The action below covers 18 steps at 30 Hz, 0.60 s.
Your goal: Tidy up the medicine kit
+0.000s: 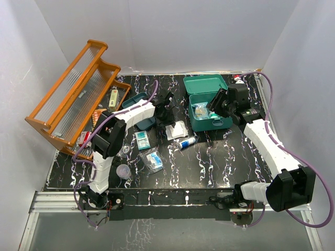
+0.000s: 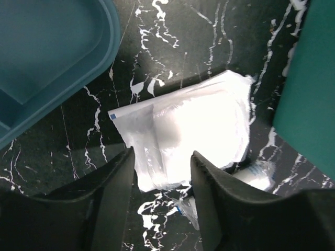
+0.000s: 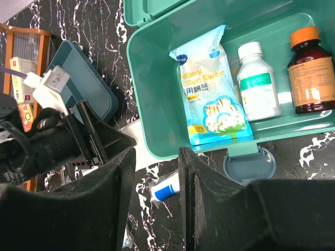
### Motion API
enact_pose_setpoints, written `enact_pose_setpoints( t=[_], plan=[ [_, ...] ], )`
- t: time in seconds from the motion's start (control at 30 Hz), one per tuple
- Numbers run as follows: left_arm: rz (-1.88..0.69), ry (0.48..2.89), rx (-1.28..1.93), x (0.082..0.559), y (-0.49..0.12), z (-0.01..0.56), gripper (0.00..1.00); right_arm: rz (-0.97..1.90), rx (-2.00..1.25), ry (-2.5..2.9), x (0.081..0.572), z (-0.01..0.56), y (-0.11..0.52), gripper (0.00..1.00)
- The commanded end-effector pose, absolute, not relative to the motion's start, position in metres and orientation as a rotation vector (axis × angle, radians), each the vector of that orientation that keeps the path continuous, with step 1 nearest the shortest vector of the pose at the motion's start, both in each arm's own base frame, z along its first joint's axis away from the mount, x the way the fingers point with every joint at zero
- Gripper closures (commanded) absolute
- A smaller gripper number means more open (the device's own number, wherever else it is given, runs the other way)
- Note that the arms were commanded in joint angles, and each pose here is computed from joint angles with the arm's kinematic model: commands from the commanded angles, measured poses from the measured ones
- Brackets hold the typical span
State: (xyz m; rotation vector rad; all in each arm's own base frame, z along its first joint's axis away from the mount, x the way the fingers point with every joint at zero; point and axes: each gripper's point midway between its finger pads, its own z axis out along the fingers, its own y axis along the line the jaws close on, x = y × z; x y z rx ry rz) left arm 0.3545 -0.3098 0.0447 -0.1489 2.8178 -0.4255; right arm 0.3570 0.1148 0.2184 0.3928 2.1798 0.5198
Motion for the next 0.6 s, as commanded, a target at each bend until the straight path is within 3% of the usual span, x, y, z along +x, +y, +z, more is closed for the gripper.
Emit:
enact_pose_setpoints(
  t=[0.0,0.27,0.57],
  plan=[
    [-0.419,2.844,-0.164,0.355,-0.311,0.041,0.6,0.52,0.375,2.092,0.364,0.24,0.112,0.64],
    [-0.257,2.869,-0.179,0.358,-0.295,0.023,0.65,0.518,0.372,2.087,0.364,0.242,0.111,0.64],
    [-0.086,2.91,-0.131,0.352,-0.275,0.003,0.87,0.526,0.368,2.087,0.365,0.244,0.113,0.64]
  ],
)
